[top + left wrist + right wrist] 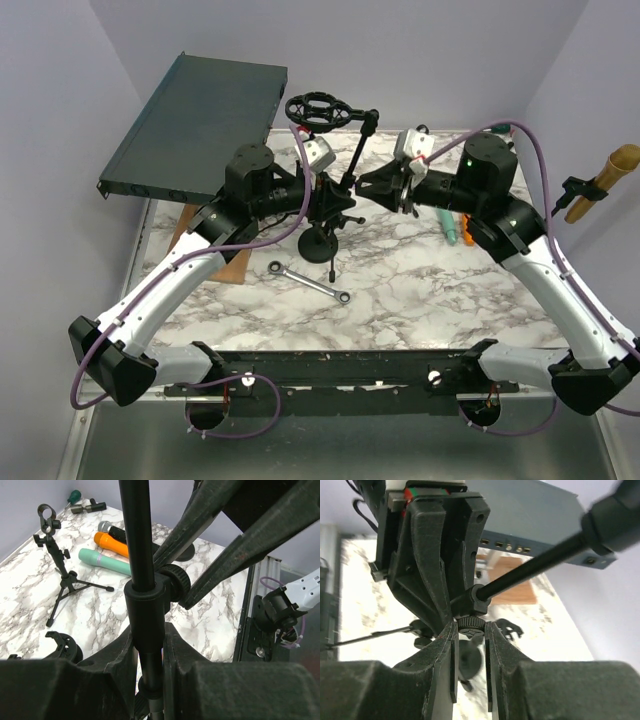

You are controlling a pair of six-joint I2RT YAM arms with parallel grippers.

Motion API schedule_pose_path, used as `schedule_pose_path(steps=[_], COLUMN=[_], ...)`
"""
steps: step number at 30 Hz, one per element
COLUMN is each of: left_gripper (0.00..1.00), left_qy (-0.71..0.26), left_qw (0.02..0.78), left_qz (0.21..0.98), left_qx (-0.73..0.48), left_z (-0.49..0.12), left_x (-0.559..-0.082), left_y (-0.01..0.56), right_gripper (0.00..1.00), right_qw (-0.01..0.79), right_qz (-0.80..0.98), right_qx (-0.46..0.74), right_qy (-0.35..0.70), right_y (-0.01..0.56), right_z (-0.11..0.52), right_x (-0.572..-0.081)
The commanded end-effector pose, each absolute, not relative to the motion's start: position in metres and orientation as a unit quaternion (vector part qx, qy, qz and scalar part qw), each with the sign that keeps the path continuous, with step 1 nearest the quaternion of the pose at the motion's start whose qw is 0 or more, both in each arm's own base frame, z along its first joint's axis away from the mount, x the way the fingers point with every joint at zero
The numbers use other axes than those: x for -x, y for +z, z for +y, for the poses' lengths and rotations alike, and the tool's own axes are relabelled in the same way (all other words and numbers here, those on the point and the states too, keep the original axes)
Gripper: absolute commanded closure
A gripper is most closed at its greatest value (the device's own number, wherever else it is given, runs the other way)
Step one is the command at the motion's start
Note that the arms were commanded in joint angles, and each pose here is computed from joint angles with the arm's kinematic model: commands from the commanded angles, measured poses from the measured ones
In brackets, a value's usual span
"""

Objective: Remove the microphone from the stand

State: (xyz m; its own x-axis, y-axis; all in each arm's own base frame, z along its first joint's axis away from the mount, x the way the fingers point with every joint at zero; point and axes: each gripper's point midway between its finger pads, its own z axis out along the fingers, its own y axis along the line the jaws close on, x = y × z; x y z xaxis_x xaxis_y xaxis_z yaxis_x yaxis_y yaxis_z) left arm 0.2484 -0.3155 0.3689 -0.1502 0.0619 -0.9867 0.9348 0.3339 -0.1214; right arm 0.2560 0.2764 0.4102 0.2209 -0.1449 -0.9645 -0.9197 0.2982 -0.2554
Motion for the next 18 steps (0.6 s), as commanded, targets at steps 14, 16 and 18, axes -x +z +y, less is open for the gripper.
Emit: schedule_pose_path(steps=[14,16,18], left_gripper=[1.0,1.0,1.0], left_qy=[-0.445,-0.44,-0.437], left_qw=[0.518,0.52,0.52], left_qz=[0.596,0.598,0.6], left_qx=[-0.423,-0.423,-0.423], left_z=[-0.33,-0.331,-0.331], left_x=[-0.243,-0.246,-0.248], left_y=[0.399,0.397,0.395], right_gripper=[0.4,0.3,0.26], right_qw=[0.662,0.659,0.653], right_qz=[0.519,0.525,0.533], right_qx=[0.516,0.5,0.48], right_qy=[0.163,0.202,0.243], right_y=[0.424,0.428,0.431], right_z=[0.253,0.254,0.256], right_x=[-0.258,-0.249,-0.243])
